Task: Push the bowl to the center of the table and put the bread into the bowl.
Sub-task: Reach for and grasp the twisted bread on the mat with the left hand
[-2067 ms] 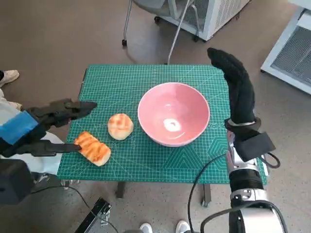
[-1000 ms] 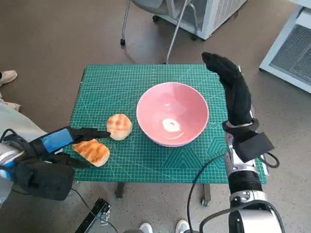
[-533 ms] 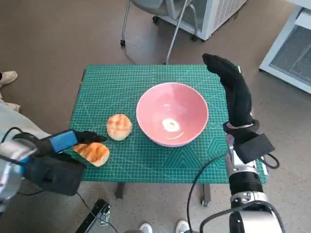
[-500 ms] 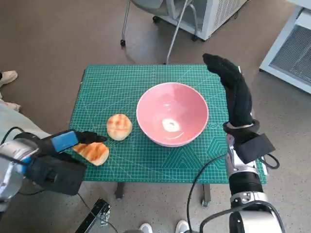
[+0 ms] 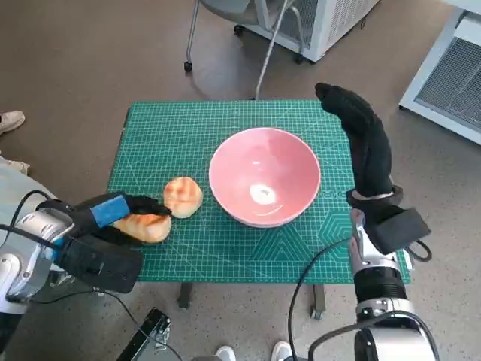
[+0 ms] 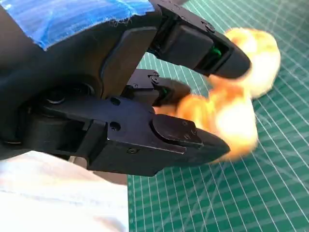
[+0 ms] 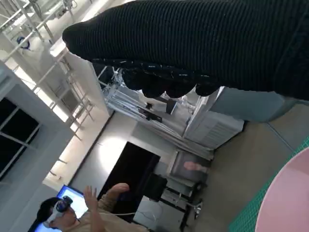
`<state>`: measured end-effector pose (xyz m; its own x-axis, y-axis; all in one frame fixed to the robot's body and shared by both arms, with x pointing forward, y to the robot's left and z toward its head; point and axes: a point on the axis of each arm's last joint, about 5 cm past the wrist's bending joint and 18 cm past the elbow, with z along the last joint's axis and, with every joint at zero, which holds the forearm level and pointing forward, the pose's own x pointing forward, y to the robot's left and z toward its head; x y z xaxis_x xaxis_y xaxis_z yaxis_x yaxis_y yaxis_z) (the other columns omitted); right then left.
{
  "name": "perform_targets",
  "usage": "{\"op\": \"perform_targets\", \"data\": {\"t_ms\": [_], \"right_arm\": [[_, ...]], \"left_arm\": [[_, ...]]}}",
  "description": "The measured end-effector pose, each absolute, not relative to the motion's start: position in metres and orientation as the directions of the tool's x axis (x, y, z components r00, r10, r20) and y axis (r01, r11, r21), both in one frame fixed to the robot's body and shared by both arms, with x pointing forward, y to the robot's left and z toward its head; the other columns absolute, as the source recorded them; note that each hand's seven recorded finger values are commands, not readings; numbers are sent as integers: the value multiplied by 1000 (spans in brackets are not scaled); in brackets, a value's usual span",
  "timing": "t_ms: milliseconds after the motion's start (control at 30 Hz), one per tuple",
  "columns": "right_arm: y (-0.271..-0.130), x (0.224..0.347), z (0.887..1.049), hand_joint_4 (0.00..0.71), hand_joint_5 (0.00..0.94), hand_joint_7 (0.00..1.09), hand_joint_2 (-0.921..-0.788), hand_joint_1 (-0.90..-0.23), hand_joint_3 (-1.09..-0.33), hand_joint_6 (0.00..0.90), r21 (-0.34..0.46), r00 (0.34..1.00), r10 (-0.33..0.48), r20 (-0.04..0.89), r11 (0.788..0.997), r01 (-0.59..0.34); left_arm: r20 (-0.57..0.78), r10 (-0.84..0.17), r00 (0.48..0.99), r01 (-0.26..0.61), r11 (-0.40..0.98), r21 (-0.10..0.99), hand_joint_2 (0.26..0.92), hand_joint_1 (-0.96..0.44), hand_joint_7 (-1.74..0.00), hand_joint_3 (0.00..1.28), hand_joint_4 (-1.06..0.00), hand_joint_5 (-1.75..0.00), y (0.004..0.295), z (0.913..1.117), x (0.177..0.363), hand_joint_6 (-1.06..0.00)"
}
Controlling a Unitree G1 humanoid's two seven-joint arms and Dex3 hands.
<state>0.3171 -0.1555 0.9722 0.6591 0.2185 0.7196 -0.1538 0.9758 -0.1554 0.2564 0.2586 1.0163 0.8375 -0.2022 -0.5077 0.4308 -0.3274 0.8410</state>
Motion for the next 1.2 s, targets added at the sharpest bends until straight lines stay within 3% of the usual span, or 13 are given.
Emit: {"op": "perform_targets", "data": {"t_ms": [300, 400, 567, 767, 933, 1200], "right_arm": [[-157, 315, 968, 342, 1, 826, -921, -531, -807, 4, -148, 670, 213, 711, 977, -153], [-157, 315, 968, 341, 0, 827, -921, -530, -807, 4, -143, 672, 210, 710, 978, -154], [-157, 315, 968, 341, 0, 827, -921, -529, -808, 4, -140, 674, 211, 708, 977, -159], [-157, 315, 968, 342, 1, 827, -921, -530, -808, 3, -142, 675, 215, 706, 976, -162], [-158, 316, 968, 342, 1, 827, -921, -534, -807, 3, -143, 677, 216, 704, 976, -163], [-158, 315, 968, 343, 1, 830, -921, -549, -797, 3, -149, 672, 224, 706, 975, -168]], "left_arm": [[-475, -319, 820, 447, -162, 880, 919, 5, -1063, 122, -519, -1384, 265, 1038, 255, -686], [-395, -376, 838, 383, -110, 917, 915, 5, -1020, 107, -515, -1373, 266, 1055, 255, -739], [-212, -438, 874, 207, -60, 977, 909, 4, -978, 92, -525, -1353, 263, 1091, 253, -785], [-51, -482, 875, 38, -37, 999, 909, 4, -978, 87, -523, -1340, 251, 1125, 252, -800], [52, -529, 847, -65, -6, 998, 914, 3, -1034, 90, -513, -1327, 236, 1138, 253, -774], [86, -605, 792, -111, -5, 994, 915, 3, -1096, 93, -520, -1277, 209, 1144, 262, -756]]}}
